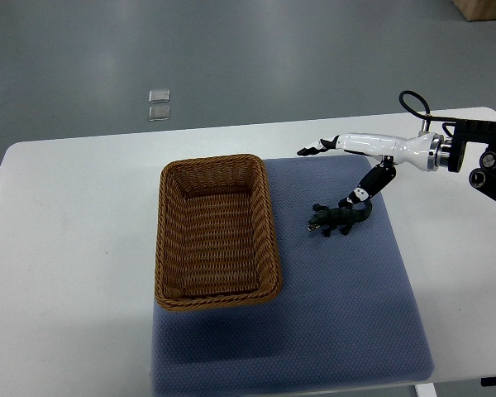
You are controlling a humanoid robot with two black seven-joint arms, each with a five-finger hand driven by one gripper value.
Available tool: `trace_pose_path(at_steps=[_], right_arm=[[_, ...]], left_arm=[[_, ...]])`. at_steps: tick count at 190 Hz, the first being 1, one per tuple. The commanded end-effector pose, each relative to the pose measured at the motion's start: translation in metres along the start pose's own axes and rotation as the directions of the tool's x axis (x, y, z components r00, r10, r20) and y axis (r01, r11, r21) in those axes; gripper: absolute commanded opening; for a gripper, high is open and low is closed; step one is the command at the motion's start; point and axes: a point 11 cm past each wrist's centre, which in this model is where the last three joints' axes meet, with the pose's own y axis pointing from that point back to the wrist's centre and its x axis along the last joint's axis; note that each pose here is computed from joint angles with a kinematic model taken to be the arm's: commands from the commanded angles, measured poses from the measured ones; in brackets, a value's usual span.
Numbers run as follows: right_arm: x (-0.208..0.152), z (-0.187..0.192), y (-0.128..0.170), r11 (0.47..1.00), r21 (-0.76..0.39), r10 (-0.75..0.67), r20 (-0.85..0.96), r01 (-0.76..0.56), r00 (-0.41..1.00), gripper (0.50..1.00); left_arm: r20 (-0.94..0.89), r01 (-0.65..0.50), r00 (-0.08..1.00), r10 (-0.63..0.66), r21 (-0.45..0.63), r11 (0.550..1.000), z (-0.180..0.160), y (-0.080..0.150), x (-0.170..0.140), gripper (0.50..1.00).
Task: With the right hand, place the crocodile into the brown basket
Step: 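Reach the right hand over the green toy crocodile, then lower the right hand and close fingers around the crocodile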
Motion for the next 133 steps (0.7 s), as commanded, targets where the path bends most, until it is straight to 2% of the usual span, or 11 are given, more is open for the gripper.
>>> trace_pose_path(at_steps=[1,70,133], right_arm=[[-0.006,0.002,-0.001,0.999,-0.023,-0.037,-0.09,0.035,0.995,0.926],[-0.034,0.004,-0.012,0.988,-0.054,-0.156,-0.41,0.147,0.899,0.926],[-0.039,0.009,-0.009,0.987,-0.063,-0.162,-0.429,0.149,0.889,0.926]], left_arm=[[-0.002,0.001,1.0,-0.001,0.0,1.0,0.0,0.0,-0.001,1.0],[-0.002,-0.002,1.0,0.002,-0.002,1.0,0.001,0.0,0.0,1.0],[0.0,-0.002,1.0,0.002,-0.002,1.0,0.001,0.0,0.0,1.0]])
